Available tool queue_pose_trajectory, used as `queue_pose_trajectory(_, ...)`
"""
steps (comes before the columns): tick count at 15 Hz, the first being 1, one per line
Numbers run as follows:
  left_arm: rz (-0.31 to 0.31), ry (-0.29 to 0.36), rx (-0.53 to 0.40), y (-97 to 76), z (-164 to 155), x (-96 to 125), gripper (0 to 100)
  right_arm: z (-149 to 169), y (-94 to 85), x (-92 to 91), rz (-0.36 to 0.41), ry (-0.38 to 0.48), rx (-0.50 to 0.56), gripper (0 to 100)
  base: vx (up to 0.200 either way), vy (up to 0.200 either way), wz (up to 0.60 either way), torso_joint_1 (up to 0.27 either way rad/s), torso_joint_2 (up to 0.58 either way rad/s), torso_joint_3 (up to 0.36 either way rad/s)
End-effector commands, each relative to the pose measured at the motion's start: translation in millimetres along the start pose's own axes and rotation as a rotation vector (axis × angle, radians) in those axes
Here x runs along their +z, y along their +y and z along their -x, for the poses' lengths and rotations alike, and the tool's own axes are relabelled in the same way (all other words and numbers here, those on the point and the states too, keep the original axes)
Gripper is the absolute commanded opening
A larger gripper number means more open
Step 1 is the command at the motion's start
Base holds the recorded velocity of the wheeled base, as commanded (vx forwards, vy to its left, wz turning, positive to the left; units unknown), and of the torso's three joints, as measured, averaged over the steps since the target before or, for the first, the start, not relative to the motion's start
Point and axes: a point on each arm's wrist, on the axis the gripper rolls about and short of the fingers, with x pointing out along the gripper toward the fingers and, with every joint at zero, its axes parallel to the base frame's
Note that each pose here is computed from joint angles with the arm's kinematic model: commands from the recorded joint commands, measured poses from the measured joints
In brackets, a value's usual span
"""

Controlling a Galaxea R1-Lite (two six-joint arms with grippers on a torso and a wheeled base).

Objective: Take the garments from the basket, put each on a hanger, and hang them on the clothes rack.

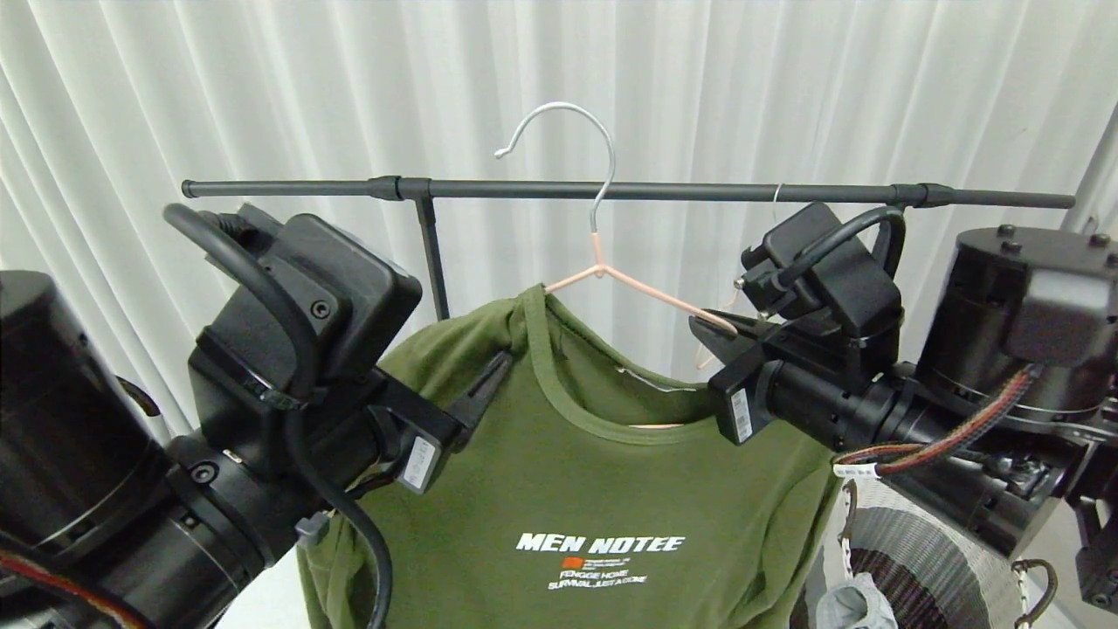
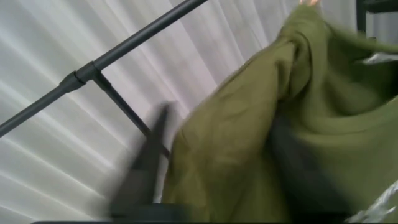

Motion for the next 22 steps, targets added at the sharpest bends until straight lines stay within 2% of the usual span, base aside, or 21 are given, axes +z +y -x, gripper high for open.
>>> queue_pose_trajectory(1, 0.004, -0.006, 0.005, 2.1, 3, 1, 100, 4, -8.2, 3.0, -0.008, -0.012, -0.026, 0, 0.0, 0.0, 0.0, 0.0, 0.0, 0.0)
queue_pose_trajectory(5, 0.013, -0.018, 0.014, 5.9, 7, 2, 100, 10, -29.5, 1.7, -0.007, -0.011, -0.092, 0, 0.0, 0.0, 0.0, 0.0, 0.0, 0.0)
queue_pose_trajectory(8, 0.018, -0.007, 0.02, 10.0, 20, -8, 100, 17, -45.3, 4.8, 0.003, -0.026, -0.138, 0, 0.0, 0.0, 0.0, 0.0, 0.0, 0.0)
queue_pose_trajectory(11, 0.067, 0.106, 0.116, 25.8, 28, -43, 100, 28, -52.0, 5.5, 0.018, -0.036, -0.153, 0, 0.0, 0.0, 0.0, 0.0, 0.0, 0.0)
queue_pose_trajectory(12, 0.083, 0.123, 0.123, 27.6, 28, -48, 100, 30, -52.5, 5.3, 0.019, -0.037, -0.153, 0, 0.0, 0.0, 0.0, 0.0, 0.0, 0.0)
queue_pose_trajectory(14, 0.094, 0.145, 0.082, 28.5, 26, -60, 100, 37, -53.2, 6.5, 0.017, -0.052, -0.139, 0, 0.0, 0.0, 0.0, 0.0, 0.0, 0.0)
queue_pose_trajectory(17, 0.082, 0.184, -0.008, 20.1, 18, -74, 100, 45, -55.0, 12.5, 0.032, -0.094, -0.095, 0, 0.0, 0.0, 0.0, 0.0, 0.0, 0.0)
queue_pose_trajectory(22, 0.147, 0.233, -0.026, 13.5, 10, -82, 100, 52, -55.5, 17.5, 0.059, -0.127, -0.062, 0, 0.0, 0.0, 0.0, 0.0, 0.0, 0.0)
